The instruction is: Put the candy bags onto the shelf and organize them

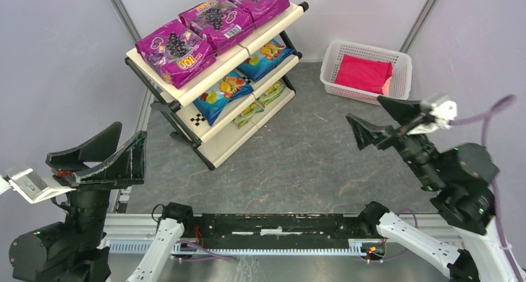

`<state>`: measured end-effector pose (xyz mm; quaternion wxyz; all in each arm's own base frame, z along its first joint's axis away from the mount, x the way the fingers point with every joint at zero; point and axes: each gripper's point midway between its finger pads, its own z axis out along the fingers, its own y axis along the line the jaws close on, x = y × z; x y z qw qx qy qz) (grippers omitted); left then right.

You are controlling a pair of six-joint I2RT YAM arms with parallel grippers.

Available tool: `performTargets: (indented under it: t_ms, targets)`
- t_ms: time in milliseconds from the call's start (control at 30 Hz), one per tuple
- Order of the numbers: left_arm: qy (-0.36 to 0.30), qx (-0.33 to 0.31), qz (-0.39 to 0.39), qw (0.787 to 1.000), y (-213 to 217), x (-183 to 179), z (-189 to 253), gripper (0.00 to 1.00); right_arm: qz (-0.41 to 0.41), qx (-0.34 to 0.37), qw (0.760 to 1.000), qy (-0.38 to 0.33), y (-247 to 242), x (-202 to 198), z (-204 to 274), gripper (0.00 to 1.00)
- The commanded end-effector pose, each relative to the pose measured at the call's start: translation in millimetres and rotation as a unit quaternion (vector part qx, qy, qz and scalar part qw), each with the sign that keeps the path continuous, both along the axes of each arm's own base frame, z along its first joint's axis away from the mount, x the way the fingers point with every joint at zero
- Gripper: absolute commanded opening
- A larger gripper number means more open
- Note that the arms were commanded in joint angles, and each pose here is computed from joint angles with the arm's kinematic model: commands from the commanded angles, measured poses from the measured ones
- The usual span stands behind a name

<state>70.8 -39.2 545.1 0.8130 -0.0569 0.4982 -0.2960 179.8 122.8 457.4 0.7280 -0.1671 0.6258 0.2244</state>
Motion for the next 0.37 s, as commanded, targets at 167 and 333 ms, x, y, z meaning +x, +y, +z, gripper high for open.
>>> performTargets:
  t_ms: [167,333]
  targets:
    - [-0.049,-0.007,-0.057,0.997,-19,-3,39,1.00,-0.056,0.060,0.993,-0.084,-63,-40,53,0.98]
    - [-0.042,-0.009,-0.067,0.997,-23,1,37,1.00,-0.074,0.049,0.994,-0.065,-64,-31,28,0.98]
